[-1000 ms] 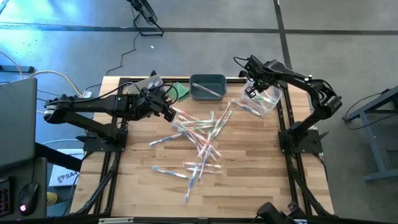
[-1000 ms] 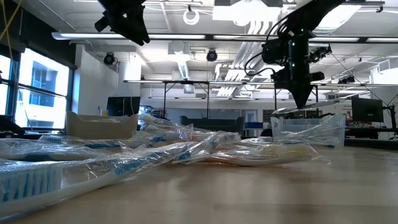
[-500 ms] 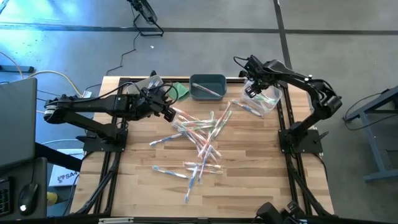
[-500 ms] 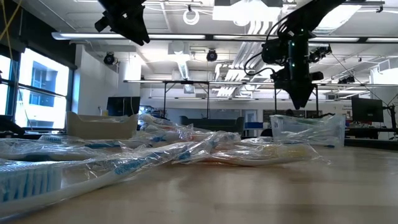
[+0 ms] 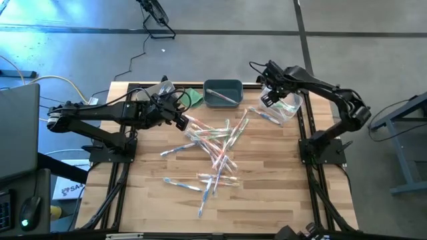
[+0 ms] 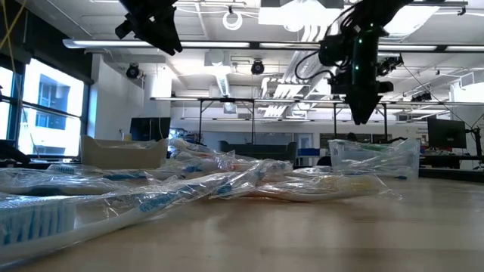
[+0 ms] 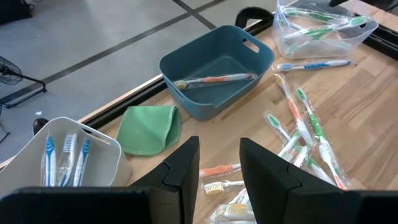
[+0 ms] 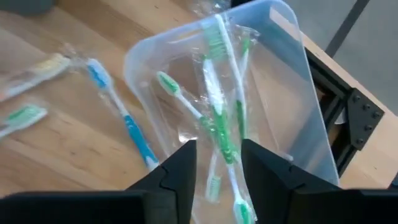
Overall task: Pick & Place Toothbrushes
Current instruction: Put the orange toothbrush into the blue bin
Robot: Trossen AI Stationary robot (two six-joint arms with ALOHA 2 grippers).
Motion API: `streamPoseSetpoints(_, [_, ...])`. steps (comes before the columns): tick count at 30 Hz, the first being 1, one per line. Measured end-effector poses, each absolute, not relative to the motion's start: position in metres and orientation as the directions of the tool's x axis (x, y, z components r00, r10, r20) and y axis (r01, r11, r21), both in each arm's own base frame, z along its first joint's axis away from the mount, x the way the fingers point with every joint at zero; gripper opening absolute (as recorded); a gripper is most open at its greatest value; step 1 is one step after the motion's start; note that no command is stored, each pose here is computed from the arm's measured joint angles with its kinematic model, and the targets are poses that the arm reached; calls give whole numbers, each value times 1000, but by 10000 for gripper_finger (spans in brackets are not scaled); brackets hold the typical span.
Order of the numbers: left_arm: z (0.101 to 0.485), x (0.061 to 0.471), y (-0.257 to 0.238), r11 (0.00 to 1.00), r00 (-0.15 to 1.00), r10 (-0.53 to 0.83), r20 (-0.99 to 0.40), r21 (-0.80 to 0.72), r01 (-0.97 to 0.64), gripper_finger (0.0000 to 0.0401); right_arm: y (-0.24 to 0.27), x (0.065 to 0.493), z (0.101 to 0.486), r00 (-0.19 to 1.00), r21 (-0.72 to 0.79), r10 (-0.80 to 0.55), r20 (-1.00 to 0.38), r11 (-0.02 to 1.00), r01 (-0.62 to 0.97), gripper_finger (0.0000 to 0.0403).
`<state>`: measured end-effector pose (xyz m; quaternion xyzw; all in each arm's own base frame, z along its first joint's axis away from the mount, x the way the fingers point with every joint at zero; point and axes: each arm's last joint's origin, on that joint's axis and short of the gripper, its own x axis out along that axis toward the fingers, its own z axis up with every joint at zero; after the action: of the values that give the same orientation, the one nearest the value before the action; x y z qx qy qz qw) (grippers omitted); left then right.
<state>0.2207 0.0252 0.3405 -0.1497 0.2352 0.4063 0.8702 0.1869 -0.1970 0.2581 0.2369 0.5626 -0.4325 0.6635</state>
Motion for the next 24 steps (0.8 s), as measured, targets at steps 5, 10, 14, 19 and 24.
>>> streamPoseSetpoints(5, [340, 221, 25, 625, 560, 636, -531, -70, -777, 113, -179, 192, 272, 130, -41, -265, -956, 556, 830, 105])
streamPoseSetpoints(10, [340, 221, 25, 625, 559, 637, -531, -70, -777, 113, -157, 201, 287, 308, 119, -189, -933, 645, 755, 98])
streamPoseSetpoints(14, [340, 221, 25, 625, 559, 637, -531, -69, -777, 113, -142, 212, 298, 448, 210, -157, -880, 716, 665, 95])
streamPoseSetpoints(19, [340, 221, 25, 625, 559, 636, -531, -69, -777, 113, -127, 230, 308, 586, 272, -133, -799, 790, 549, 94])
streamPoseSetpoints(24, [340, 221, 25, 626, 559, 636, -531, -69, -777, 113, -115, 248, 316, 686, 282, -141, -714, 838, 467, 93])
